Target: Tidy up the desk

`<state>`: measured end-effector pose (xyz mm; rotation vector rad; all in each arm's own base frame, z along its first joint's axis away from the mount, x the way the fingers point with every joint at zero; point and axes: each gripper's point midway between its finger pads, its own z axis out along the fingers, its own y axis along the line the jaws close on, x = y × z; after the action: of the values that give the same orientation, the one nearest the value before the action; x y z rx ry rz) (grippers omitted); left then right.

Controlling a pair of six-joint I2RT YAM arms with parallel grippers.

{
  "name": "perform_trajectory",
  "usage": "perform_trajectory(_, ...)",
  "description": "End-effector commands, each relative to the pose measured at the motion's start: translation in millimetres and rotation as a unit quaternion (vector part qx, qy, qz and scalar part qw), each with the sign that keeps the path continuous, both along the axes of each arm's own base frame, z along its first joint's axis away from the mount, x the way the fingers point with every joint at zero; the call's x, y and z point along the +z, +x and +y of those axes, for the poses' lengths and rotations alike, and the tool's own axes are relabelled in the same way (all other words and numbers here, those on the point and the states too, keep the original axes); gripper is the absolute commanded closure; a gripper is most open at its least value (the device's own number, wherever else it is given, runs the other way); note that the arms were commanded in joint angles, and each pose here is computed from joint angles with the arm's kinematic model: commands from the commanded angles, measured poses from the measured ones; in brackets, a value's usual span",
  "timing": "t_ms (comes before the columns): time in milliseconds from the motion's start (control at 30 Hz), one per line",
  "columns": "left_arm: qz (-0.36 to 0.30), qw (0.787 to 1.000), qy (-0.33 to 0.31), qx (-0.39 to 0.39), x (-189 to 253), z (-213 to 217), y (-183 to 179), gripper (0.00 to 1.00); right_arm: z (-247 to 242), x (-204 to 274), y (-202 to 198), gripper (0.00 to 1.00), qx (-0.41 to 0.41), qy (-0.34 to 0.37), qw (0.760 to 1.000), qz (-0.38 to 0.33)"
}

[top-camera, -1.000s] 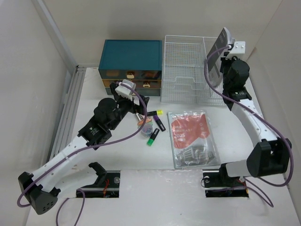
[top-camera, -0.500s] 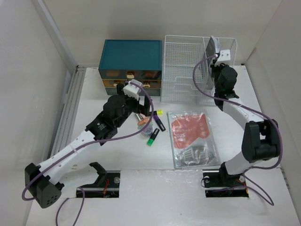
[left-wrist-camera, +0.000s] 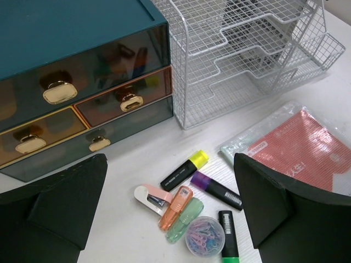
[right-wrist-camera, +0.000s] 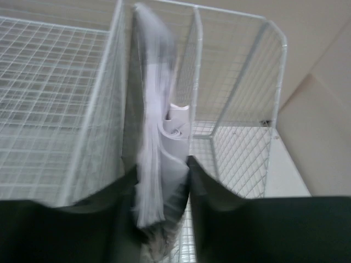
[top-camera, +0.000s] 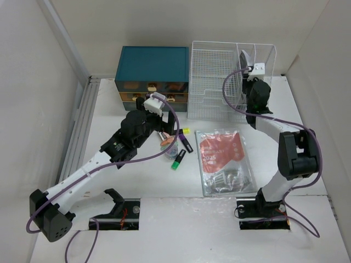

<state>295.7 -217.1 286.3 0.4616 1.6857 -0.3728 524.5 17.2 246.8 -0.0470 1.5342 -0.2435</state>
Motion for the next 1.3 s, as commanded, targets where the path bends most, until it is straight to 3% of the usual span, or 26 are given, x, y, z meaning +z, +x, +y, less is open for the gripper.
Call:
perform_trajectory(0,-0.017,1.000,-0.010,-0.001,12.2,0.0,1.7,0.00,9.5,68.5,-1.4,0.55,0.012,0.027,0.995,-0.097)
perform_trajectory(100,-0.015,1.000,-0.015,-0.005,12.2,-1.7,0.7,0.00,3.2,80.1,-9.1,0.35,0.007,0.022,0.995,-0.099)
perform_trajectory(233,-0.012,1.000,-0.019,-0.009,12.1,-3.4,-0.4,0.00,-2.9,132.8,-42.1,0.25,0.003,0.028,0.990,-0.137)
perform_trajectory(367,-0.009,0.999,-0.035,-0.036,13.0,-13.5,-5.5,0.00,-5.9,153.5,-81.3,0.11,0.010,0.015,0.993,-0.115)
perform_trajectory(400,-0.001,0.998,-0.037,-0.048,7.7,-17.3,-8.7,0.06,-2.5,140.3,-87.9,0.04,0.023,0.003,0.997,-0.072)
perform_trajectory(467,0.017,0.996,-0.046,-0.078,-1.1,-28.4,-14.8,0.21,7.9,148.1,-114.2,0.01,0.073,-0.004,0.996,-0.056)
perform_trajectory(533,0.047,0.989,-0.050,-0.132,-16.8,-49.0,-27.6,0.39,50.8,128.6,-138.8,0.01,0.216,-0.020,0.976,-0.017)
perform_trajectory(567,0.064,0.985,-0.047,-0.154,-28.0,-58.3,-35.2,0.57,62.1,97.0,-159.7,0.01,0.266,-0.037,0.963,0.034)
perform_trajectory(600,0.084,0.979,-0.052,-0.181,-35.2,-68.9,-43.5,0.64,89.2,80.9,-180.7,0.01,0.352,-0.036,0.934,0.057)
perform_trajectory(667,0.125,0.970,-0.033,-0.205,-64.9,-86.9,-50.1,0.73,108.4,28.6,-210.7,0.01,0.418,-0.005,0.899,0.132)
perform_trajectory(733,0.165,0.959,-0.019,-0.230,-86.9,-100.3,-59.7,0.72,123.6,2.5,-230.7,0.01,0.462,0.041,0.869,0.172)
perform_trajectory(833,0.224,0.939,0.004,-0.262,-127.2,-122.3,-69.8,0.60,126.0,-41.3,-239.7,0.01,0.456,0.092,0.855,0.229)
perform_trajectory(1000,0.266,0.927,0.029,-0.264,-169.3,-138.7,-71.2,0.57,107.5,-68.7,-223.1,0.01,0.372,0.123,0.879,0.271)
perform_trajectory(1267,0.260,0.930,0.023,-0.258,-170.0,-151.4,-57.9,0.52,64.6,-117.4,-202.8,0.02,0.215,0.203,0.896,0.332)
